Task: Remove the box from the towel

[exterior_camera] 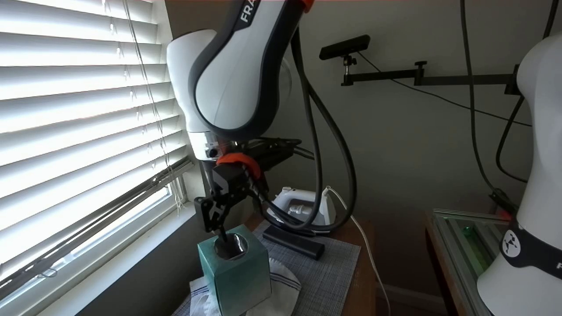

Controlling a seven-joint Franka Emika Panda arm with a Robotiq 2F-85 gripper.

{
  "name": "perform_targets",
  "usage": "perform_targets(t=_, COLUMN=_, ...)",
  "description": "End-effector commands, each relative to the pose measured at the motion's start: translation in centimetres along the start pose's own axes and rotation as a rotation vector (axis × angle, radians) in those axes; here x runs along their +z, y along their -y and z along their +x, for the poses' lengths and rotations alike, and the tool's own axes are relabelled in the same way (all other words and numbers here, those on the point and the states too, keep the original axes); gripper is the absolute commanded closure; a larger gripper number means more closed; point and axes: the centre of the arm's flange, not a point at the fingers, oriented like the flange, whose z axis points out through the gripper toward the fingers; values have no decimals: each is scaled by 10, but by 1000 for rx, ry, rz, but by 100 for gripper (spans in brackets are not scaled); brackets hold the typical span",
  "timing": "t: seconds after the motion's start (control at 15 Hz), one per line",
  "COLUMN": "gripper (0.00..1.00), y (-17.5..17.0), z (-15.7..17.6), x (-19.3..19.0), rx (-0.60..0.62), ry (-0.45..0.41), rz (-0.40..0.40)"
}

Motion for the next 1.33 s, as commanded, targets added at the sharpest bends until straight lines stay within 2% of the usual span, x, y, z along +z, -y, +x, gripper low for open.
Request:
perform_targets(t=0.0, gripper=0, y=0, z=0, x=0, rx=0, ry=0, rz=0)
perform_targets(t=0.4, gripper=0, y=0, z=0, x=0, rx=0, ry=0, rz=0)
perform_targets(t=0.53, gripper=0, y=-14, z=2, x=2, rx=-14, ry=-29, rz=-72)
perform_targets(t=0.6, gripper=0, y=-26, z=6, x=6, rx=-76, ry=-14, rz=-79)
perform_targets(t=0.73, gripper=0, y=-35, z=11, x=13, rx=-121, ry=4, rz=-89)
perform_targets(t=0.87, gripper=0, y=-37, z=5, x=16, rx=-245, ry=31, rz=-28)
perform_targets(t=1.07, gripper=0, y=-40, z=-12, x=-2, rx=-397, ry=41, rz=27)
perform_targets(t=1.27, gripper=0, y=-25, z=-30, x=-11, rx=-554, ry=65, rz=82)
